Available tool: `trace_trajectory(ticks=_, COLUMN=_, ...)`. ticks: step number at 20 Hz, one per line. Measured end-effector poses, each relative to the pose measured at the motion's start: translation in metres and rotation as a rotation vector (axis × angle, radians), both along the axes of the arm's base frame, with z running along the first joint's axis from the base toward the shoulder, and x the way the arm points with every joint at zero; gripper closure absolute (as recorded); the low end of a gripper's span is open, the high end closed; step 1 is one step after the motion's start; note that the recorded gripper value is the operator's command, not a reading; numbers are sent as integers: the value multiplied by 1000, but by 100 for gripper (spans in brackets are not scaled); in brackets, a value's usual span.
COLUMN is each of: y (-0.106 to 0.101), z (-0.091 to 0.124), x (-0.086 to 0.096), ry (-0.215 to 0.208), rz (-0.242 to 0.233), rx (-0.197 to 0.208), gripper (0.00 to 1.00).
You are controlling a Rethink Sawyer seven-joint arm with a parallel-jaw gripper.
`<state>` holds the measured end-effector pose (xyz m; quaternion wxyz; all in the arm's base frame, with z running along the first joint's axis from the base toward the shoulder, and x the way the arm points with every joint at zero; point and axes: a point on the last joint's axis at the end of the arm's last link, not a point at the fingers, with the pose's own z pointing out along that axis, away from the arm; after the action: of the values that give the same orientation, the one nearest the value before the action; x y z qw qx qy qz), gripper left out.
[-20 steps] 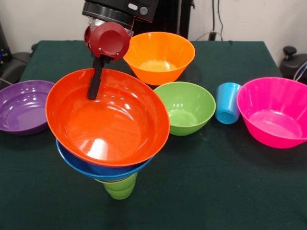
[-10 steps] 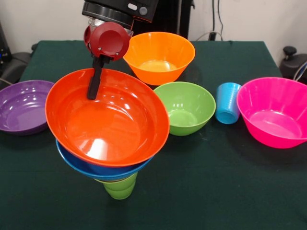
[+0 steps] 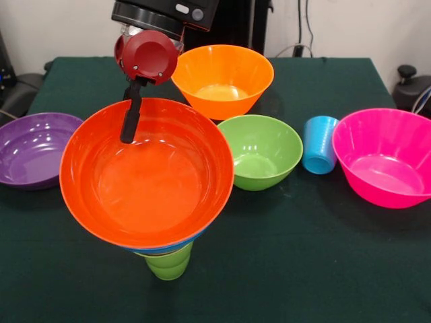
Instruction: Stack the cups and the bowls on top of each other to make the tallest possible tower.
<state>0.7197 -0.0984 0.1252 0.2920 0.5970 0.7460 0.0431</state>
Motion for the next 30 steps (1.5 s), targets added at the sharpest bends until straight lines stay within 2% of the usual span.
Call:
trace_trajectory(ticks=16, y=-19, z=9, x=10, ry=-29, rz=-19, rx=-4, gripper=0)
trace_trajectory(ticks=22, y=-22, z=19, x=14, ry=-44, rz=-24, rx=-2, gripper=0)
trace_trajectory(ticks=30, y=-34, z=39, x=25, ry=-38, rz=-49, rx=8, gripper=0)
